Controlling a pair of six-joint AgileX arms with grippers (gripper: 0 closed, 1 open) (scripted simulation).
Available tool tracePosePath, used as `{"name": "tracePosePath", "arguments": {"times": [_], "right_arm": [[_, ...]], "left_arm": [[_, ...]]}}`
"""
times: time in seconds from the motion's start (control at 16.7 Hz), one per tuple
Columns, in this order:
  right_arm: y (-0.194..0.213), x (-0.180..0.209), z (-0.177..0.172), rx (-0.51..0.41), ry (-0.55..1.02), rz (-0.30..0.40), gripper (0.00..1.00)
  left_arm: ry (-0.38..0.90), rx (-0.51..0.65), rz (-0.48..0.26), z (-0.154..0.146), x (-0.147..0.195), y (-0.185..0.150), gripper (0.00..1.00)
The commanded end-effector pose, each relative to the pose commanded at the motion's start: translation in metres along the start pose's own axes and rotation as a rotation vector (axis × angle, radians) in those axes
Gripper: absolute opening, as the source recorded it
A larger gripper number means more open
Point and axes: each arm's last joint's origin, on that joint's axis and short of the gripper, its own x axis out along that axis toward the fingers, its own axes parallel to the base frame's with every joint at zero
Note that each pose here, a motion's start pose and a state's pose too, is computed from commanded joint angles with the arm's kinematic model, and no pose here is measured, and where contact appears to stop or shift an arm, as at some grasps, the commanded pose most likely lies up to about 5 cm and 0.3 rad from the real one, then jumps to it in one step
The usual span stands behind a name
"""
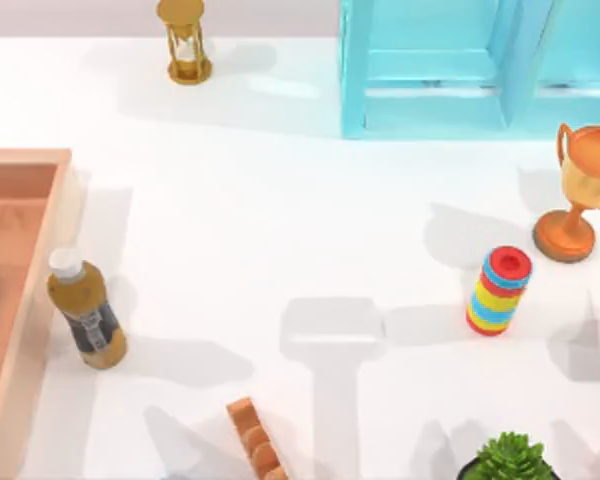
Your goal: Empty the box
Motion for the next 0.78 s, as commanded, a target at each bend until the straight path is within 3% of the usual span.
{"name": "tracePosePath", "arguments": {"times": [0.18, 0.36, 0.54, 0.78], "right_arm": [[0.0, 0.0, 0.0, 0.0, 0.0, 0.0, 1.0], [0.0, 0.0, 0.0, 0.0, 0.0, 0.0, 1.0], [0.0, 0.0, 0.0, 0.0, 0.0, 0.0, 1.0], [0.0, 0.0, 0.0, 0.0, 0.0, 0.0, 1.0]], "left_arm": [[0.356, 0.018, -0.034, 0.027, 0.028, 0.017, 1.0], [0.627, 0.022, -0.086, 0.048, 0.058, 0.036, 1.0], [0.783, 0.021, -0.13, 0.064, 0.08, 0.053, 1.0], [0.854, 0.019, -0.154, 0.077, 0.091, 0.067, 1.0]]}}
